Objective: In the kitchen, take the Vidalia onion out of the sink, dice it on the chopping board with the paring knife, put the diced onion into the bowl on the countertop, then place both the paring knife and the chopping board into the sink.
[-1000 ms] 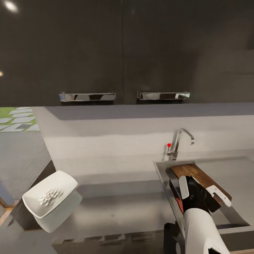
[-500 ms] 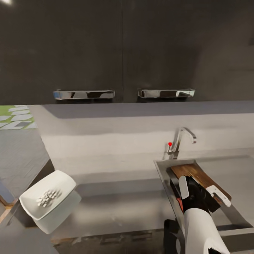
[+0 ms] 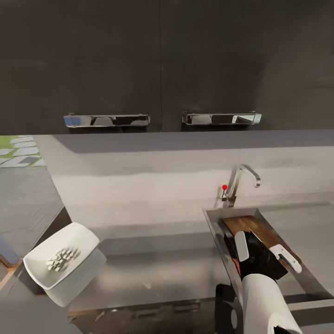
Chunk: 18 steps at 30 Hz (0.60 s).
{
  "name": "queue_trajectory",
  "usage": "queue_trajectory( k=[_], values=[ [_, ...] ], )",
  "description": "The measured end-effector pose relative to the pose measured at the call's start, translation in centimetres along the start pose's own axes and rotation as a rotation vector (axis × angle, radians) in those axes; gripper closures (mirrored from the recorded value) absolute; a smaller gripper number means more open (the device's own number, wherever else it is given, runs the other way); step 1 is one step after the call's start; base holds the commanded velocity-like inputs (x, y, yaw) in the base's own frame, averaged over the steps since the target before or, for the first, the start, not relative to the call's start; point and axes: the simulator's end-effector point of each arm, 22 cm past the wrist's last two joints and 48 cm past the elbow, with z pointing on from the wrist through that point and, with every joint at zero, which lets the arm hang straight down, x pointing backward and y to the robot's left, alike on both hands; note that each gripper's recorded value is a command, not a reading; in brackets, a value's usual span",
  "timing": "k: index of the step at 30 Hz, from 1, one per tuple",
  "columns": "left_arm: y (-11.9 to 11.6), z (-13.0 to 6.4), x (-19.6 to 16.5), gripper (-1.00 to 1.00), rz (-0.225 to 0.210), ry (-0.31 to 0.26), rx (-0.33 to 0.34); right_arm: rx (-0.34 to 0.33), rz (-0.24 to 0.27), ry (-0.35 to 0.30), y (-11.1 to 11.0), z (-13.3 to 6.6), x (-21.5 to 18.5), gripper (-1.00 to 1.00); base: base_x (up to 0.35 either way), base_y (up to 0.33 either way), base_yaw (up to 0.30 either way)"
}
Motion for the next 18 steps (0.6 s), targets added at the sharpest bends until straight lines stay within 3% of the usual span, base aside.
queue_trajectory(
  k=[18],
  values=[
    [0.08,-0.53,0.75,-1.00,0.003,0.029,-0.001,0.017,-0.023,0.004,0.02,0.91,1.05,1.00,0.000,0.000,0.000]
  ],
)
